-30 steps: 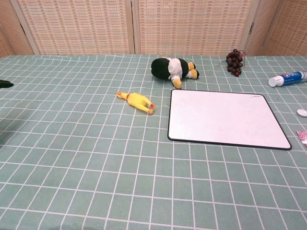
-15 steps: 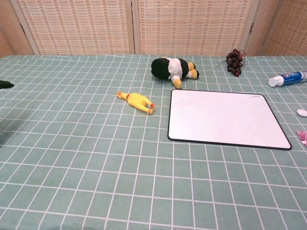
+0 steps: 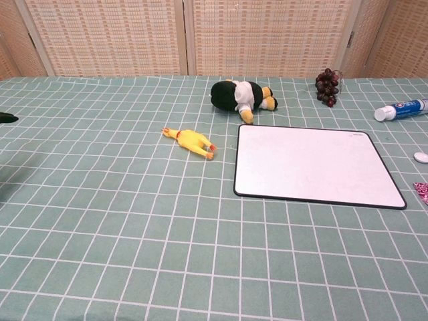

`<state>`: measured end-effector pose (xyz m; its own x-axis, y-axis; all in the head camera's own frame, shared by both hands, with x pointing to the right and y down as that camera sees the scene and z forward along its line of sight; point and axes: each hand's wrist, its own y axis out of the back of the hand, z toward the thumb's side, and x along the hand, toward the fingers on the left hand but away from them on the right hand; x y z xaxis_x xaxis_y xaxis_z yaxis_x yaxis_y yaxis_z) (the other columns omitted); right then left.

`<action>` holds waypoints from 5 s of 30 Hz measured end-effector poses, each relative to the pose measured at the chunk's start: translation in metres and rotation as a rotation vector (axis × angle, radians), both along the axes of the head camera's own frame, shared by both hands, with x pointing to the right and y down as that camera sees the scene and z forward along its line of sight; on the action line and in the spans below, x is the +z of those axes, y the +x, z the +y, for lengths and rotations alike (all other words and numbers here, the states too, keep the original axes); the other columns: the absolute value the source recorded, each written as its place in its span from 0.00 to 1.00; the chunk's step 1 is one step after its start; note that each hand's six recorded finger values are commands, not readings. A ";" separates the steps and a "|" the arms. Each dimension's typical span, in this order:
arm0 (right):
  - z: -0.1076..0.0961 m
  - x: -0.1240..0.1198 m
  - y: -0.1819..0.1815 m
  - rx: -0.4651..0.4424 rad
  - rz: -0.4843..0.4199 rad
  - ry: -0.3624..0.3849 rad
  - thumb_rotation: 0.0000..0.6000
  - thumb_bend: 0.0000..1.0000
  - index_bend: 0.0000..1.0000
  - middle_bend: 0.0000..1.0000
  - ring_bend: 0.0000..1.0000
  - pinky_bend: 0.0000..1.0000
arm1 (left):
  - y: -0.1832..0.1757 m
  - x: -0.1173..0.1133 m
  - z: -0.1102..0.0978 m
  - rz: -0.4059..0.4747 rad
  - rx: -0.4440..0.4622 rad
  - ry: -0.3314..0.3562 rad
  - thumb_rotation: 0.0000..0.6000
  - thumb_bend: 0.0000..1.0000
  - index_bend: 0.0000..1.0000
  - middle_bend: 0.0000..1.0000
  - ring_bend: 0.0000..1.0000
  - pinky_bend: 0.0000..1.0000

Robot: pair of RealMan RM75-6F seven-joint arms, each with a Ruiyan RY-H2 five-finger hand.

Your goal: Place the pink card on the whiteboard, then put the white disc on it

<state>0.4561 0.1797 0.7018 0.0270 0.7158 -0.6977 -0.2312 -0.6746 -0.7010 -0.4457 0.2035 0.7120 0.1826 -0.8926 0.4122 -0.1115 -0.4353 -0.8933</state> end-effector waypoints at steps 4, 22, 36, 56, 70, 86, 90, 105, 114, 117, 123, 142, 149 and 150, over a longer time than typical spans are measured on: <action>-0.001 0.000 -0.002 0.007 -0.007 0.008 1.00 0.10 0.23 0.00 0.00 0.00 | 0.000 0.000 0.000 0.004 -0.002 -0.003 1.00 0.19 0.00 0.00 0.00 0.00; -0.004 0.012 -0.002 0.087 -0.063 0.031 1.00 0.11 0.36 0.00 0.00 0.00 | 0.000 0.000 0.000 0.010 -0.005 -0.006 1.00 0.19 0.00 0.00 0.00 0.00; -0.008 0.015 -0.003 0.151 -0.106 0.042 1.00 0.11 0.40 0.00 0.00 0.00 | 0.000 0.000 0.000 0.014 -0.005 -0.010 1.00 0.19 0.00 0.00 0.00 0.00; -0.006 0.020 -0.008 0.223 -0.149 -0.035 1.00 0.14 0.40 0.00 0.00 0.00 | 0.000 0.002 0.000 0.027 -0.010 -0.026 1.00 0.19 0.00 0.00 0.00 0.00; -0.012 0.021 -0.008 0.249 -0.137 -0.110 1.00 0.14 0.35 0.00 0.00 0.00 | -0.001 0.003 -0.001 0.032 -0.013 -0.035 1.00 0.19 0.00 0.00 0.00 0.00; -0.016 0.025 -0.010 0.237 -0.111 -0.132 1.00 0.14 0.37 0.00 0.00 0.00 | -0.002 0.004 -0.001 0.040 -0.023 -0.046 1.00 0.19 0.00 0.00 0.00 0.00; -0.017 0.027 -0.011 0.236 -0.108 -0.139 1.00 0.15 0.39 0.00 0.00 0.00 | -0.002 0.004 -0.002 0.041 -0.024 -0.047 1.00 0.19 0.00 0.00 0.00 0.00; -0.017 0.029 -0.010 0.242 -0.087 -0.152 1.00 0.15 0.43 0.00 0.00 0.00 | -0.002 0.004 -0.002 0.045 -0.026 -0.049 1.00 0.19 0.00 0.00 0.00 0.00; -0.018 0.029 -0.012 0.243 -0.094 -0.153 1.00 0.18 0.45 0.00 0.00 0.00 | -0.003 0.005 -0.002 0.046 -0.029 -0.053 1.00 0.19 0.00 0.00 0.00 0.00; -0.019 0.028 -0.013 0.243 -0.100 -0.150 1.00 0.18 0.45 0.00 0.00 0.00 | -0.003 0.005 -0.002 0.047 -0.030 -0.053 1.00 0.19 0.00 0.00 0.00 0.00; -0.024 0.020 -0.021 0.229 -0.130 -0.129 1.00 0.18 0.45 0.00 0.00 0.00 | -0.002 0.005 -0.002 0.047 -0.028 -0.052 1.00 0.19 0.00 0.00 0.00 0.00; -0.099 0.008 -0.133 0.087 -0.237 -0.062 1.00 0.20 0.46 0.00 0.00 0.00 | -0.011 -0.001 -0.007 0.068 -0.067 -0.037 1.00 0.19 0.00 0.00 0.00 0.00; -0.108 0.027 -0.173 0.090 -0.270 -0.082 1.00 0.20 0.46 0.00 0.00 0.00 | -0.015 -0.003 -0.009 0.059 -0.075 -0.023 1.00 0.19 0.00 0.00 0.00 0.00; -0.109 0.032 -0.179 0.097 -0.275 -0.089 1.00 0.20 0.46 0.00 0.00 0.00 | -0.015 -0.003 -0.009 0.060 -0.077 -0.024 1.00 0.19 0.00 0.00 0.00 0.00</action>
